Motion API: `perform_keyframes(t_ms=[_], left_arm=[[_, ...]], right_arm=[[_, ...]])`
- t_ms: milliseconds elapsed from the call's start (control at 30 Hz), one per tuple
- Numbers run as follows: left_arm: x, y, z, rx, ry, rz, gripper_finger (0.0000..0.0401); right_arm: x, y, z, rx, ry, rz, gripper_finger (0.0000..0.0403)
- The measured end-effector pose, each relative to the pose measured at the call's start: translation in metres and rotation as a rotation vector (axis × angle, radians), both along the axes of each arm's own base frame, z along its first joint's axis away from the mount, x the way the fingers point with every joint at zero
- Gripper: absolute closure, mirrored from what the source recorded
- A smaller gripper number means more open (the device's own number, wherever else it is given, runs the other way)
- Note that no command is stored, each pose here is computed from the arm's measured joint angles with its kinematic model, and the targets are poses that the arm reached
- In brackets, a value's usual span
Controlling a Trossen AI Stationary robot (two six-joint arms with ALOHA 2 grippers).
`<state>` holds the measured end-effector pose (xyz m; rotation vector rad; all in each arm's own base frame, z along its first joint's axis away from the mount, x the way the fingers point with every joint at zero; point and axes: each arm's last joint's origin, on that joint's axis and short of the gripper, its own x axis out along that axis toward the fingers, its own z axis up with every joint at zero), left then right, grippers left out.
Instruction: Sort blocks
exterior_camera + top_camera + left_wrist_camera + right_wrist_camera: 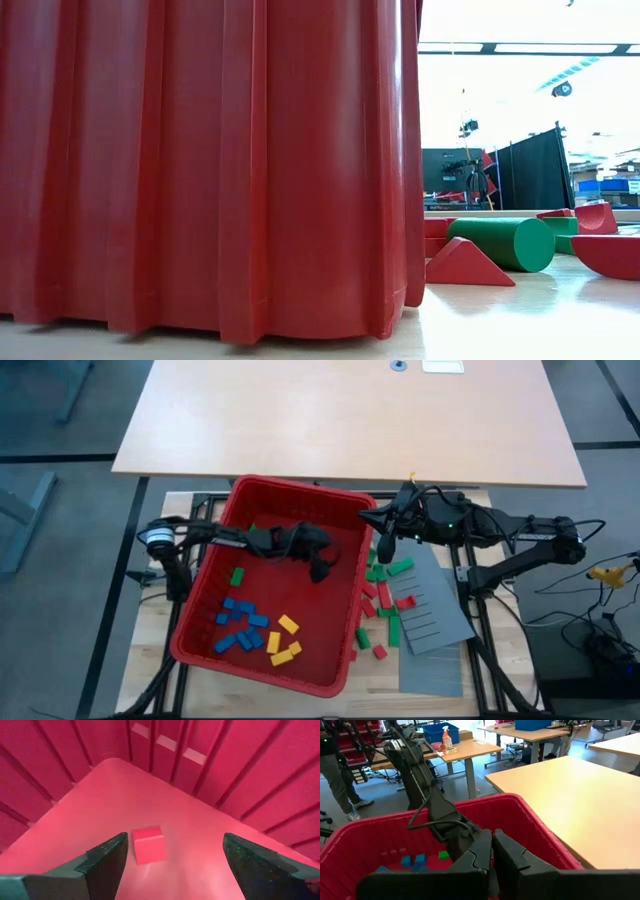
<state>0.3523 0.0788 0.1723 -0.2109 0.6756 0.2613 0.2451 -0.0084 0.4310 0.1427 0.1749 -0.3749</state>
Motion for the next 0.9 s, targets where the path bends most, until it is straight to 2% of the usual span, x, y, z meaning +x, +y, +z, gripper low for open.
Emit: perform_keyframes(t_ms=[433, 900], left_arm=[[0.013, 0.013, -0.012, -0.042, 0.046, -0.007, 0.0089], [0.011, 0.014, -0.022, -0.074, 0.111, 0.0, 0.0089]], right_arm=[[0.0, 0.0, 0.0, 0.0, -0.004, 0.0, 0.0403], [0.0, 0.0, 0.0, -0.001, -0.004, 0.0, 0.0403]])
